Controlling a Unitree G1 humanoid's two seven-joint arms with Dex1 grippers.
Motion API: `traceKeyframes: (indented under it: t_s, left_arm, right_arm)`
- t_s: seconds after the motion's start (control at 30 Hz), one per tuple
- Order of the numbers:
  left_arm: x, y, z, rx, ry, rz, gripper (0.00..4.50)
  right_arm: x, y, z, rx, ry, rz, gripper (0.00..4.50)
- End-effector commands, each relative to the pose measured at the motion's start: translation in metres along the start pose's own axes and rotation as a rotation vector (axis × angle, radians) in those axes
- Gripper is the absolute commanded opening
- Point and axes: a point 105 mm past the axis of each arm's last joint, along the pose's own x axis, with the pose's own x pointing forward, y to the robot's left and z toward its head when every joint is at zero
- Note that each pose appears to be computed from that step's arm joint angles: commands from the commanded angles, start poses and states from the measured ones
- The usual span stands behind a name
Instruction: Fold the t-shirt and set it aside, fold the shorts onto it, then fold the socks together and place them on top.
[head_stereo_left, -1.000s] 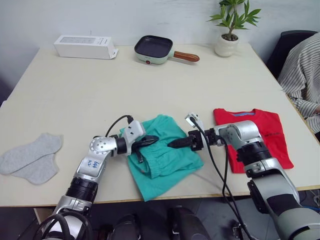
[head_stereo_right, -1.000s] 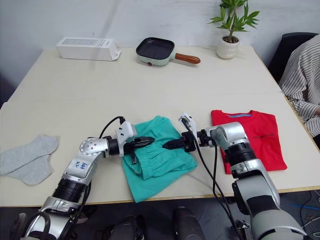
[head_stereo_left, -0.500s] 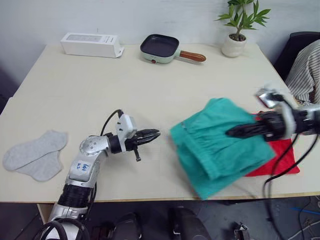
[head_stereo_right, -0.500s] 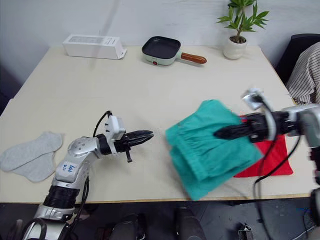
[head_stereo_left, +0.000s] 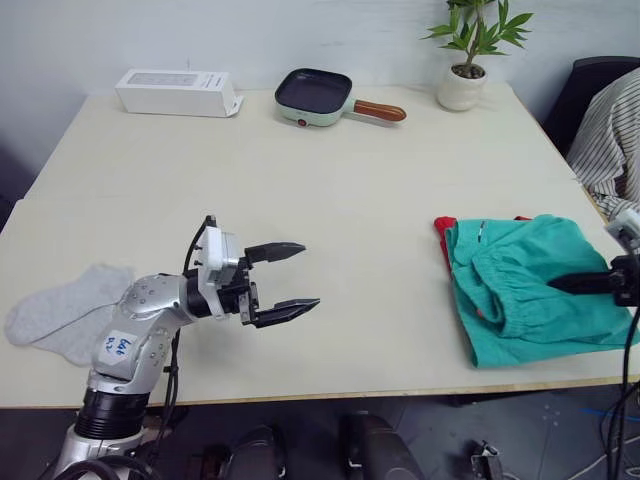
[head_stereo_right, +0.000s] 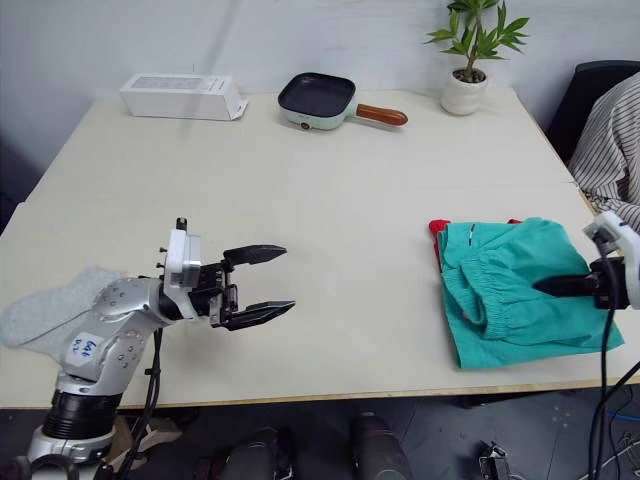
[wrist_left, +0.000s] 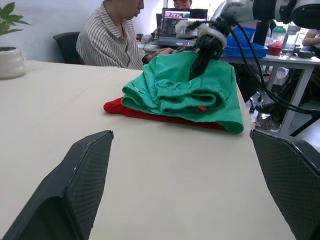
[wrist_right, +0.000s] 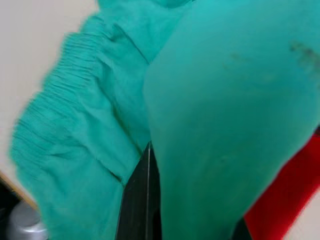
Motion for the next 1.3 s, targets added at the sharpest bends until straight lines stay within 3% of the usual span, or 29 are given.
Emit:
traceKeyframes:
  t_s: [0.03,0.1,0.27,0.4,0.43,0.53,0.63,0.83,0.93,1.07,1.2,1.3]
  left_arm:
    - [-0.002,-0.006,0.012,0.027,-0.027,-0.004,4.50]
    - [-0.002,-0.007,0.012,0.015,-0.025,-0.007,4.50]
    - [-0.004,-0.002,0.007,0.018,0.010,-0.023,4.50]
    - [-0.004,0.005,0.008,0.032,0.008,-0.014,4.50]
    - [-0.004,0.007,0.008,0.035,0.008,-0.011,4.50]
    - [-0.007,0.013,0.007,0.042,0.010,0.015,4.50]
    - [-0.013,0.018,0.006,0.041,0.018,0.048,4.50]
    - [-0.046,0.020,-0.003,0.060,0.094,0.185,4.50]
    - [-0.079,0.025,-0.004,0.087,0.126,0.349,4.50]
    - [-0.131,0.021,-0.004,0.133,0.185,0.575,4.50]
    - [-0.190,0.005,-0.002,0.135,0.238,0.830,4.50]
    - [-0.237,-0.018,-0.005,0.096,0.303,1.015,4.50]
  right_arm:
    - [-0.015,-0.011,0.004,-0.028,-0.021,-0.071,0.55]
    - [-0.020,-0.014,0.009,-0.052,-0.058,-0.094,1.06]
    - [-0.047,-0.019,0.024,-0.187,-0.077,-0.174,2.88]
    - [-0.093,-0.022,0.061,-0.352,-0.137,-0.346,4.29]
    - [-0.101,-0.017,0.071,-0.401,-0.159,-0.355,4.46]
    - [-0.107,0.001,0.096,-0.566,-0.202,-0.312,4.46]
    - [-0.093,0.021,0.111,-0.689,-0.257,-0.212,4.46]
    - [-0.012,0.092,0.104,-0.835,-0.418,0.127,4.46]
    - [0.031,0.126,0.100,-0.831,-0.547,0.137,4.46]
    - [0.069,0.166,0.086,-0.748,-0.575,0.274,4.46]
    - [0.088,0.189,0.071,-0.710,-0.598,0.369,4.46]
    - [0.094,0.198,0.071,-0.734,-0.698,0.352,4.46]
